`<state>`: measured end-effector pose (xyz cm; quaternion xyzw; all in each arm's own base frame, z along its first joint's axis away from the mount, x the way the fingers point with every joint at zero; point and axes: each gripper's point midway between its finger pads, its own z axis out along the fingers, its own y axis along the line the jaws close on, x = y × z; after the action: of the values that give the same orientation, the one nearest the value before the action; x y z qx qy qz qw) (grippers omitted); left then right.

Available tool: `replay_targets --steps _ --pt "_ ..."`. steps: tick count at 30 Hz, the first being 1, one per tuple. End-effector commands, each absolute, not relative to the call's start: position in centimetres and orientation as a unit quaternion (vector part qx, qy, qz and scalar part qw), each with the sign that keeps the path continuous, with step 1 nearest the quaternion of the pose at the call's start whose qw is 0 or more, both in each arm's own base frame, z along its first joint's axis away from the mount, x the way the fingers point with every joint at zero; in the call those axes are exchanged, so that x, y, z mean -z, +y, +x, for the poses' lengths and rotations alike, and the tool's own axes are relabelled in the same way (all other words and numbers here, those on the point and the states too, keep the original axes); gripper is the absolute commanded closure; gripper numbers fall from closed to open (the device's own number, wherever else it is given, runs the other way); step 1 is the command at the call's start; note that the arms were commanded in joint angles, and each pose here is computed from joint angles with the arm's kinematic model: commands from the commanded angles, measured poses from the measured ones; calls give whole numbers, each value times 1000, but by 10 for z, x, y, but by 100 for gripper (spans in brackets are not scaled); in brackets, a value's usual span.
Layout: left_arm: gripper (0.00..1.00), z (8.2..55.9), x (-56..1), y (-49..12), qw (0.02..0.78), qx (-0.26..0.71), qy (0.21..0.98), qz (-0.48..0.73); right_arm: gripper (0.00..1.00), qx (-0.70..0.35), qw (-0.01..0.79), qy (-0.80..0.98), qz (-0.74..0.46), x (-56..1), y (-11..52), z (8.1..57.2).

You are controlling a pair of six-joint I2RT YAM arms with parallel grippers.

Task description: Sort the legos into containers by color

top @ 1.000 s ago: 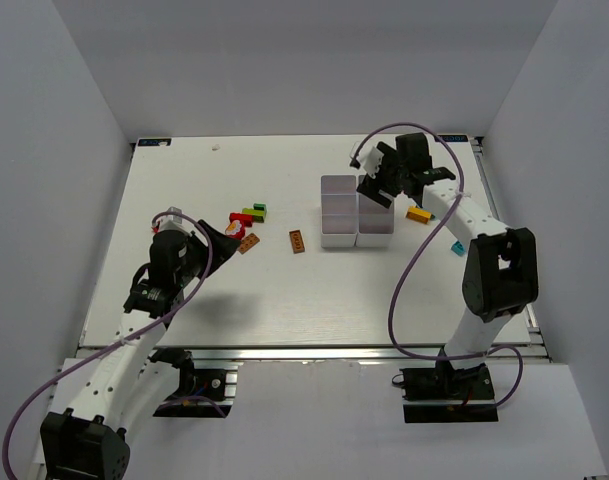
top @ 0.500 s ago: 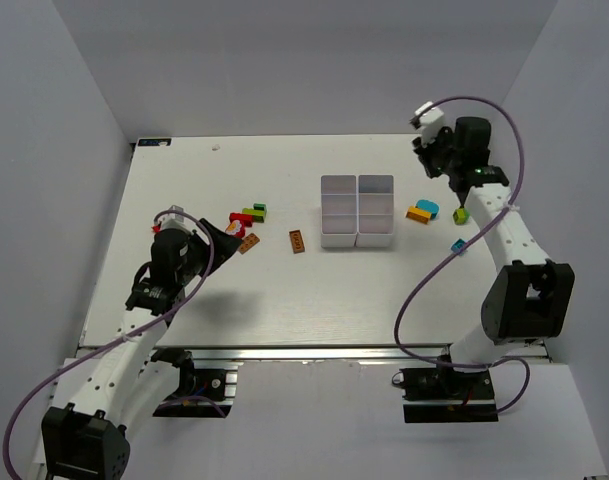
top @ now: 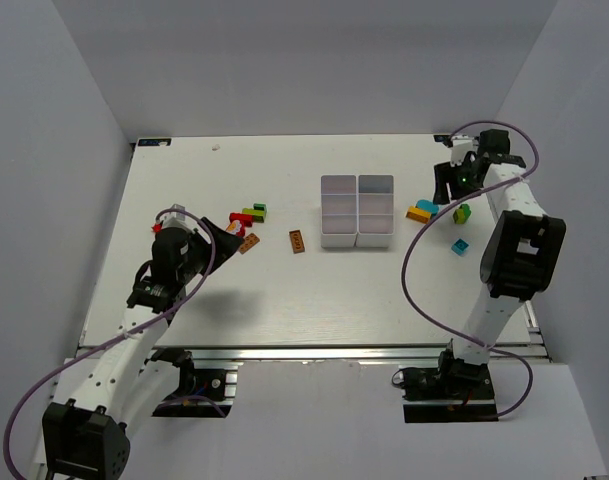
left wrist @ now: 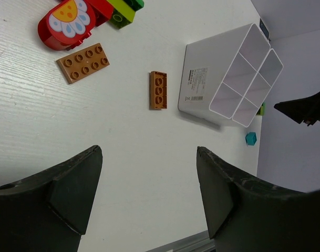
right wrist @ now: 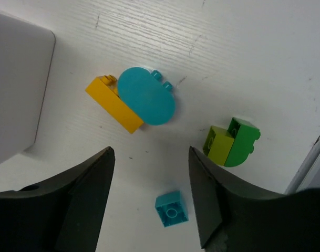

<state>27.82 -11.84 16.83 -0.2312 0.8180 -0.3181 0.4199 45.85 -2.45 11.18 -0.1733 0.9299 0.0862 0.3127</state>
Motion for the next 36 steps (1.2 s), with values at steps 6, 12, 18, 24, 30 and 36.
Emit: replay_targets --steps 6,12,18,24,30,36 --pt "18 270 -162 -118 421 325 813 -236 50 -85 252 946 -183 -127 -43 422" --pt "18 270 -158 -119 419 322 817 -230 32 -31 226 953 -199 -105 -57 380" --pt "18 275 -156 -123 416 330 818 -222 27 -6 191 959 -209 -78 -66 356" --pt "18 277 -155 -126 413 332 820 -217 24 4 179 964 -198 -63 -74 366" --pt "18 276 -156 -125 416 333 817 -222 25 2 174 967 -189 -53 -75 375" --pt "18 275 -156 -124 415 331 817 -224 28 -32 162 980 -110 -48 -72 375"
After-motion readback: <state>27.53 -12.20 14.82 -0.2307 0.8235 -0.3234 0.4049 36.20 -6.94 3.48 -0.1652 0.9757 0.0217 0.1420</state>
